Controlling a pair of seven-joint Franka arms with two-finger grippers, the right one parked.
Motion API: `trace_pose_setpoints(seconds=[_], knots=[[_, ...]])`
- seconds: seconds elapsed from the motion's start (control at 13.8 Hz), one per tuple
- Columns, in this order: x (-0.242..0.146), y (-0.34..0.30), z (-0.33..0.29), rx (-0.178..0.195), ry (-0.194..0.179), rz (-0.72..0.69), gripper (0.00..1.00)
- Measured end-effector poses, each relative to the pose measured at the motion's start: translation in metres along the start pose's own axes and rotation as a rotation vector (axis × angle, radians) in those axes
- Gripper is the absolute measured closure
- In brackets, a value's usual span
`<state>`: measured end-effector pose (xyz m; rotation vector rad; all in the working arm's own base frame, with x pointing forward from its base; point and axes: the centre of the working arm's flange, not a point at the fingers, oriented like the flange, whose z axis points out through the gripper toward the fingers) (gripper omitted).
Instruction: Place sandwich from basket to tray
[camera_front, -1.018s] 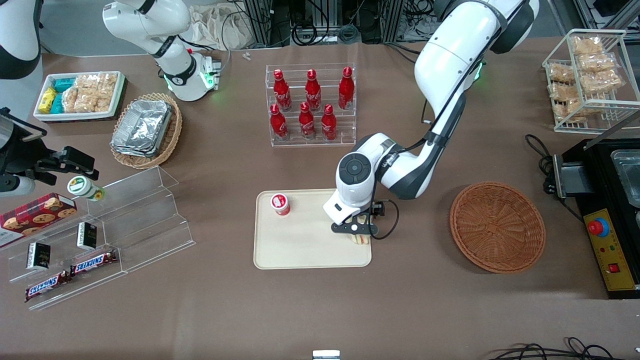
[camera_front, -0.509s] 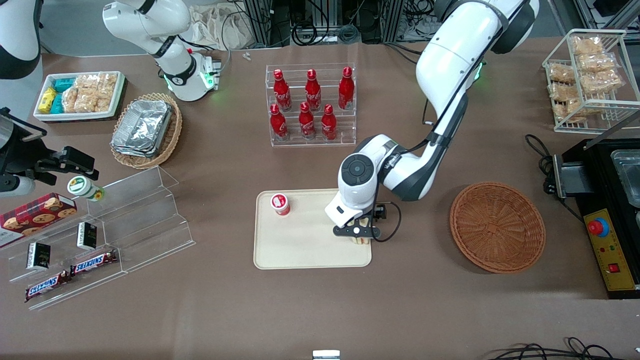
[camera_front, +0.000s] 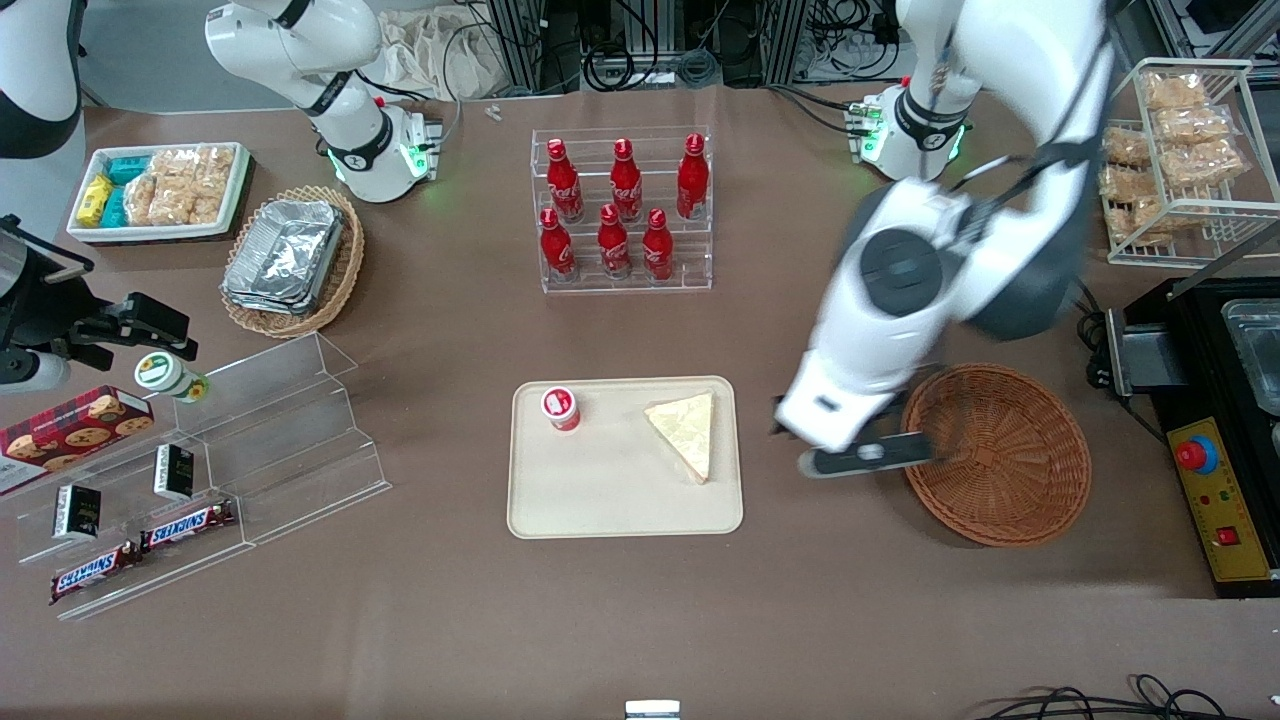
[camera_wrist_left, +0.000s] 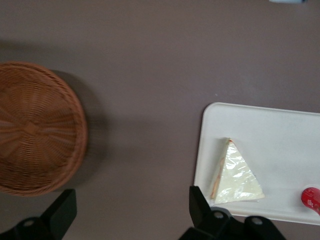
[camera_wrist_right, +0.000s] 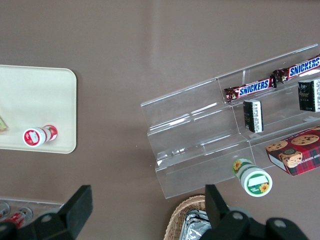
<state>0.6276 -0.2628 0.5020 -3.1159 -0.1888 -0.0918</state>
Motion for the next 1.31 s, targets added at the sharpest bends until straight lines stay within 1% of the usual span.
trace_pose_setpoints(seconds=[0.07, 0.15, 0.29, 0.44, 0.58, 0.8, 1.09, 1.31], knots=[[0.004, -0.03, -0.02, -0.018, -0.025, 0.016, 0.0], [0.006, -0.062, -0.037, -0.027, -0.049, 0.042, 0.0], [0.006, -0.121, -0.064, -0.025, -0.096, 0.097, 0.0], [0.001, -0.169, -0.087, -0.023, -0.122, 0.139, 0.0], [-0.01, -0.211, -0.113, -0.026, -0.13, 0.207, 0.0], [-0.038, -0.246, -0.147, -0.023, -0.12, 0.255, 0.0], [-0.073, -0.267, -0.158, -0.016, -0.127, 0.261, 0.0], [-0.076, -0.261, -0.158, -0.008, -0.12, 0.275, 0.0]])
